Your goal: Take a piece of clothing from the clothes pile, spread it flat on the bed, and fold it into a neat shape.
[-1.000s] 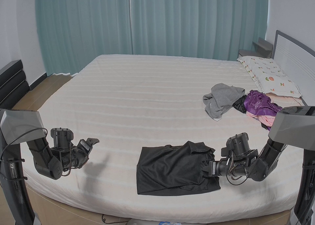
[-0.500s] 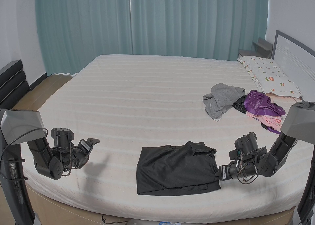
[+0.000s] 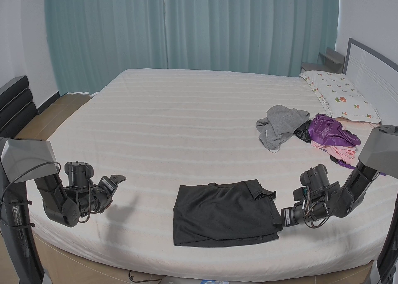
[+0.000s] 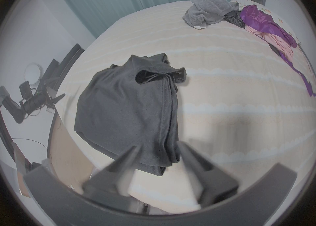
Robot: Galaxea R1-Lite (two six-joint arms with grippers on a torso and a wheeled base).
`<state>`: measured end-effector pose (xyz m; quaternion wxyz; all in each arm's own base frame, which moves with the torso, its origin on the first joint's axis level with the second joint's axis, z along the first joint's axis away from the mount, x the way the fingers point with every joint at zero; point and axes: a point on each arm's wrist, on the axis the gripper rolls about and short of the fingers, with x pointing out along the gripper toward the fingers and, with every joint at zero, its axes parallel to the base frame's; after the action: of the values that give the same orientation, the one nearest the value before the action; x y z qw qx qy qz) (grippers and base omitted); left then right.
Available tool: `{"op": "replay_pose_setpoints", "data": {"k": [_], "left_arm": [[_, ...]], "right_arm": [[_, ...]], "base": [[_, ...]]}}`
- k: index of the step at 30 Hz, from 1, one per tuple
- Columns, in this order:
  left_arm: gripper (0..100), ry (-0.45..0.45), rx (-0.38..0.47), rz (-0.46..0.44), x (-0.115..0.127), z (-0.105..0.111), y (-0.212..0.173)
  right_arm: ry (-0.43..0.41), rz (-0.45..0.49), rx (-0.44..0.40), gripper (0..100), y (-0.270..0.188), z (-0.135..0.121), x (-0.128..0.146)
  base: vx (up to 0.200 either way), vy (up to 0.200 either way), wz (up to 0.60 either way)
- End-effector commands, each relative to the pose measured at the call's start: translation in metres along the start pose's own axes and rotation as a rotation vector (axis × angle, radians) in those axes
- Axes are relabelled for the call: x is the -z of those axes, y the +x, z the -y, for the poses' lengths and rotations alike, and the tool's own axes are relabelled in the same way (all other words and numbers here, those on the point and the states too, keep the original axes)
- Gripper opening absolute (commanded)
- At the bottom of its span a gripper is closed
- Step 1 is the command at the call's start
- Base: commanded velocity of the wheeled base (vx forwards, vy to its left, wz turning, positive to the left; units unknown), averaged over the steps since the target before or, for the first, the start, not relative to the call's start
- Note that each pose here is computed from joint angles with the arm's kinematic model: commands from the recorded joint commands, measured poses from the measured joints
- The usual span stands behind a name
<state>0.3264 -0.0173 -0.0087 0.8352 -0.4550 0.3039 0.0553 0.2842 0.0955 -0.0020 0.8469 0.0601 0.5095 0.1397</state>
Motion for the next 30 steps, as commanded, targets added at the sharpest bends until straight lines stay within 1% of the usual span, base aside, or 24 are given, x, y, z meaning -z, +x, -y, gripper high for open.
{"op": "replay_pose_setpoints", "data": {"k": [1,4,5,8,9,11,12,15,17,19,21,23,26,28,29,30], "left_arm": [[100,-0.001,-0.001,-0.001,0.000,0.000,0.000],[100,-0.001,-0.001,-0.001,0.000,0.000,0.000],[100,-0.001,-0.001,-0.001,0.000,0.000,0.000],[100,0.000,-0.001,-0.003,0.001,0.000,0.000],[100,-0.001,-0.002,0.000,0.000,0.000,0.000],[100,0.000,-0.001,-0.001,0.001,0.000,0.000],[100,0.000,-0.001,-0.001,0.001,0.000,0.000],[100,0.002,-0.002,0.000,0.001,0.000,0.000],[100,0.002,-0.003,-0.002,0.001,-0.001,0.001],[100,0.002,-0.003,-0.002,0.001,-0.001,0.001],[100,0.000,-0.001,-0.001,0.001,0.000,0.000],[100,0.000,-0.001,-0.001,0.001,0.000,0.000],[100,0.000,-0.001,-0.001,0.001,0.000,0.000],[100,0.000,-0.001,-0.001,0.001,0.000,0.000],[100,0.001,0.000,0.000,0.000,0.000,0.001],[100,0.002,0.000,0.000,0.000,0.000,0.001]], "right_arm": [[0.007,0.021,-0.020,100,-0.003,-0.003,-0.005],[0.025,0.047,-0.027,100,-0.005,-0.004,-0.011],[0.044,0.056,-0.035,100,-0.003,-0.006,-0.015],[0.074,0.050,-0.051,100,0.004,-0.012,-0.017],[0.093,0.039,-0.060,100,0.014,-0.019,-0.017],[0.115,0.044,-0.072,100,0.021,-0.026,-0.017],[0.115,0.044,-0.072,100,0.021,-0.026,-0.017],[0.167,0.081,-0.119,100,0.032,-0.041,-0.021],[0.199,0.099,-0.136,100,0.037,-0.045,-0.025],[0.252,0.125,-0.159,100,0.044,-0.050,-0.033],[0.281,0.125,-0.172,100,0.052,-0.051,-0.037],[0.292,0.132,-0.189,100,0.058,-0.053,-0.042],[0.293,0.154,-0.199,100,0.070,-0.057,-0.052],[0.293,0.154,-0.199,100,0.070,-0.057,-0.052],[0.317,0.183,-0.186,100,0.087,-0.055,-0.062],[0.350,0.218,-0.162,100,0.091,-0.055,-0.068]], "base": [[0.000,0.000,0.00],[0.000,0.000,0.00],[0.000,0.000,0.00],[0.000,0.000,0.00],[0.000,0.000,0.00],[0.000,0.000,0.00],[0.000,0.000,0.00],[0.000,0.000,0.00],[0.000,0.000,0.00],[0.000,0.000,0.00],[0.000,0.000,0.00],[0.000,0.000,0.00],[0.000,0.000,0.00],[0.000,0.000,0.00],[0.000,0.000,0.00],[0.000,0.000,0.00]]}}
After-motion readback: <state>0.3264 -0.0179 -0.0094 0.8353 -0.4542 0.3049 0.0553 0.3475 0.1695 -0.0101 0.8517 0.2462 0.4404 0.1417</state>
